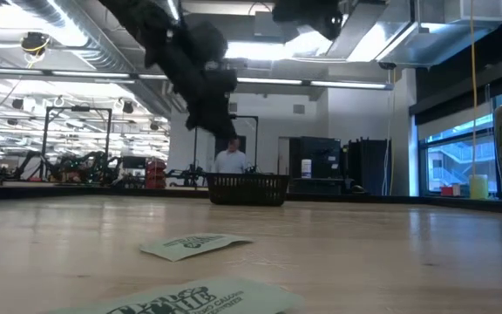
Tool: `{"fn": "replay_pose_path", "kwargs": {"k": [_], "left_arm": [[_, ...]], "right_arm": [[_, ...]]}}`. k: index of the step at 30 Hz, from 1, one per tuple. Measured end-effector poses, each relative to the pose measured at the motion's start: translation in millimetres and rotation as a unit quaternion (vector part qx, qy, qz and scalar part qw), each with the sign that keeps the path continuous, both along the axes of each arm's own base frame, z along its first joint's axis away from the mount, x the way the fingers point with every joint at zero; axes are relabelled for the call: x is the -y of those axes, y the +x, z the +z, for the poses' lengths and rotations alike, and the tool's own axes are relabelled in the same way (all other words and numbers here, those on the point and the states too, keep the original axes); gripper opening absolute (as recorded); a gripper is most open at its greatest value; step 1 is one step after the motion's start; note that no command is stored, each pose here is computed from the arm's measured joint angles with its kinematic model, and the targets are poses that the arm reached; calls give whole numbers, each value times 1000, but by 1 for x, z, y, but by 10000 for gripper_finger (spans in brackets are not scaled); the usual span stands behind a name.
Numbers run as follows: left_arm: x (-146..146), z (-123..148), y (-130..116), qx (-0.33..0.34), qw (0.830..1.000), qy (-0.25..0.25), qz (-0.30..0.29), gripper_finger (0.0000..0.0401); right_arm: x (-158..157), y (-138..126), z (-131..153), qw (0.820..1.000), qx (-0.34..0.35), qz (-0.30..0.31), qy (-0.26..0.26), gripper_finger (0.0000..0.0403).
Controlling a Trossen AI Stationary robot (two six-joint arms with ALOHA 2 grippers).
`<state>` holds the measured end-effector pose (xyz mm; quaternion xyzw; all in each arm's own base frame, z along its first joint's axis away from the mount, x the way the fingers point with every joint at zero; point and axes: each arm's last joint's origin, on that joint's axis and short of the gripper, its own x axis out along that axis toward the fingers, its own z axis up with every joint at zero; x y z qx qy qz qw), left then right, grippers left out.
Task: Pick and place Stevia / Truvia into bins
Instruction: Put the white stevia packet into the black bin
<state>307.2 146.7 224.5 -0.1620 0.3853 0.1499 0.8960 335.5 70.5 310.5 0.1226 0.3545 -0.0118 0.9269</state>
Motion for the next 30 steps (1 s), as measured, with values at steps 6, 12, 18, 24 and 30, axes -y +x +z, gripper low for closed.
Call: {"fn": "replay_pose_path", "kwargs": {"k": [6,12,18,24,30], "left_arm": [[32,44,-18,42,997,11,-68,66],[68,78,-36,77,988,36,-125,61],[92,90,-42,92,983,48,-154,65],[105,87,-42,74,980,39,-179,62],[119,79,-47,22,979,19,-203,64]], "right_arm": [[-26,10,-5,994,44,85,-55,37],[-46,32,-41,992,29,107,-61,37],[-50,47,-76,992,-10,108,-69,46],[-60,59,-109,993,-36,104,-35,107],[-67,64,-133,995,-75,44,49,149]]}}
